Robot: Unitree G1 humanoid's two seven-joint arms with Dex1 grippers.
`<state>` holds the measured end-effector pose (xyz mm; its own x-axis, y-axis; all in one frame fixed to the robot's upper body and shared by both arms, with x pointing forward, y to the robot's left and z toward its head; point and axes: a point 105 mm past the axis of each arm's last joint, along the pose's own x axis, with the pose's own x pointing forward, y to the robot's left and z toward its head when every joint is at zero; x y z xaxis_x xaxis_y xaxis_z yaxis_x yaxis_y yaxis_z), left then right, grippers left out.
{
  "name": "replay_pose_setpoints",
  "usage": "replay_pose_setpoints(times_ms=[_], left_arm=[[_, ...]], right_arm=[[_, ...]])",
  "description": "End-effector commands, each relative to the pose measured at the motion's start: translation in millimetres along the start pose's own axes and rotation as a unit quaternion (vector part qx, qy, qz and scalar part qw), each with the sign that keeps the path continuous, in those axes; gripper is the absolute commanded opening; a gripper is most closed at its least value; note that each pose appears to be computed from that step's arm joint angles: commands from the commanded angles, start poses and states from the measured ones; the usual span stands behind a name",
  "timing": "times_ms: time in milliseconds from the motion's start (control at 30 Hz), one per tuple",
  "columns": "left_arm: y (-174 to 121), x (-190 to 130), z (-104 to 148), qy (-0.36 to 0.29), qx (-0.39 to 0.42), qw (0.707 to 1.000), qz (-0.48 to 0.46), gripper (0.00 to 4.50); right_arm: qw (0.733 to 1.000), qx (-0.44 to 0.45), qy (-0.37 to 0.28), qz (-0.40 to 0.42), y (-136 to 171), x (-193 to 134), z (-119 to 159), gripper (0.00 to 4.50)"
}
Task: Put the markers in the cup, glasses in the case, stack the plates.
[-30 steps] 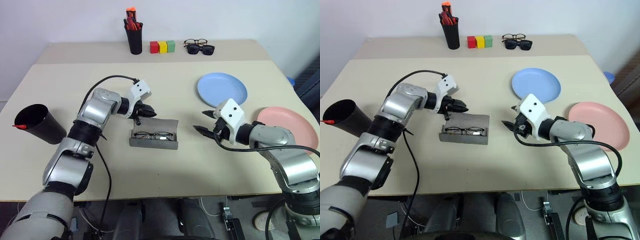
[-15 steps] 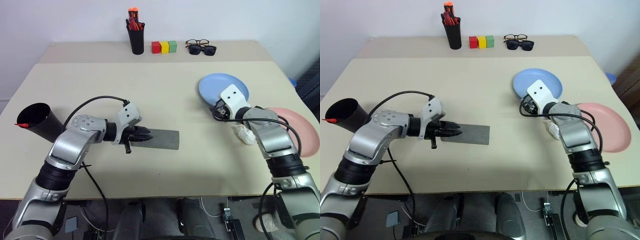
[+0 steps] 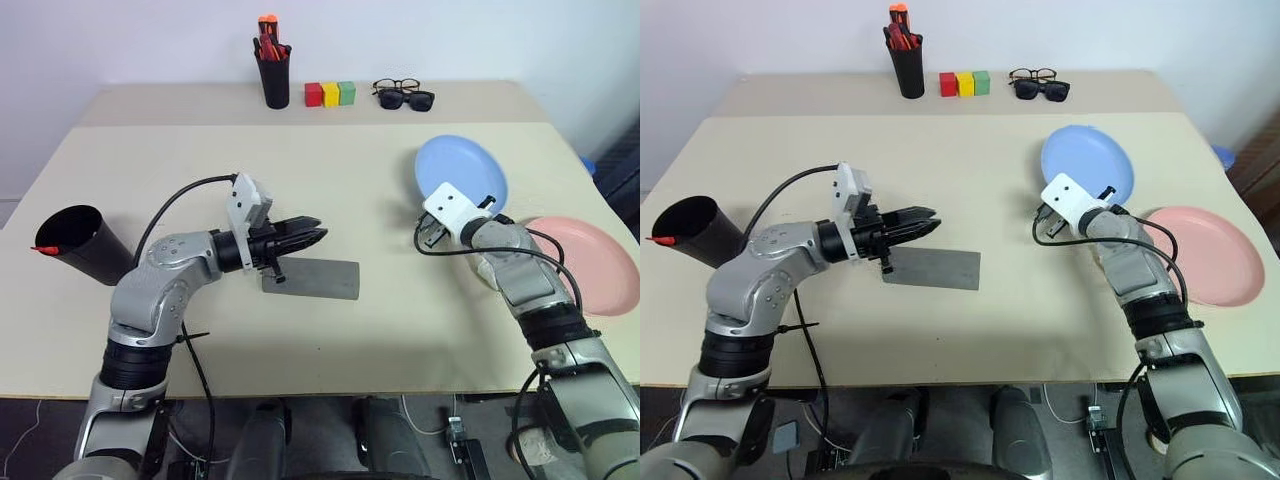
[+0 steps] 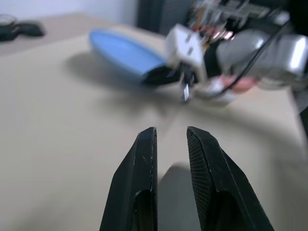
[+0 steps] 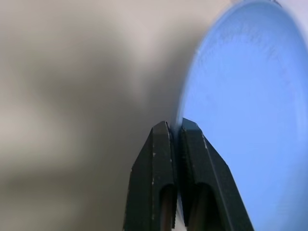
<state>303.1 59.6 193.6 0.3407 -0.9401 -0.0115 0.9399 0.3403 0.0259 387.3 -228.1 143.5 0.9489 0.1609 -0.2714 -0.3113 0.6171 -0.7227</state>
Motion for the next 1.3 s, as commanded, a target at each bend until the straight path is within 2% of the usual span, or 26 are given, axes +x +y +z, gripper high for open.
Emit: replay_pose_setpoints(times_ms=[33,100,267,367,500,633,867,967,1100,1200,1300], left_arm=[[-7.2,18.3,5.6,-0.011,0.011,0.999,-0.042,0.94],[-6.9,25.6,3.1,-0.009,0.007,0.998,-0.057,0.94],[-11.3,45.5,-3.1,-0.014,-0.005,0.995,-0.098,0.94],[-14.7,52.2,-4.8,-0.018,-0.001,0.994,-0.109,0.94],[-11.7,51.9,-5.7,-0.023,-0.004,0.995,-0.099,0.94],[-9.0,46.0,-11.2,-0.013,0.001,0.996,-0.083,0.94],[-2.8,34.9,-13.8,-0.007,0.004,0.999,-0.052,0.94],[-0.2,32.3,-13.7,-0.006,0.005,0.999,-0.044,0.94],[4.9,30.2,-16.2,-0.005,-0.002,0.999,-0.033,0.94],[15.9,27.3,-17.5,-0.01,-0.011,1.0,-0.003,0.94],[28.9,20.0,-18.0,-0.013,-0.006,0.999,0.033,0.94]], right_arm=[[0.997,0.003,-0.014,-0.077,-46.4,-49.6,13.0,0.04],[0.996,0.006,0.006,-0.084,-49.3,-71.3,3.0,0.04],[0.988,0.041,0.112,-0.1,-46.4,-126.5,-48.7,0.04],[0.988,0.054,0.11,-0.092,-40.4,-134.7,-51.0,0.92],[0.994,0.072,0.068,-0.055,-23.1,-132.0,-32.4,2.93],[0.995,0.087,0.057,0.005,4.1,-124.6,-27.1,2.93],[0.985,0.117,0.125,0.0,27.3,-98.8,-64.8,2.93],[0.986,0.106,0.125,-0.015,21.7,-97.4,-65.8,2.08],[0.989,0.094,0.11,-0.029,9.3,-104.6,-55.0,0.07],[0.989,0.081,0.096,-0.081,-17.9,-116.8,-44.2,0.07],[0.98,0.068,0.119,-0.144,-44.7,-134.3,-47.2,0.07]])
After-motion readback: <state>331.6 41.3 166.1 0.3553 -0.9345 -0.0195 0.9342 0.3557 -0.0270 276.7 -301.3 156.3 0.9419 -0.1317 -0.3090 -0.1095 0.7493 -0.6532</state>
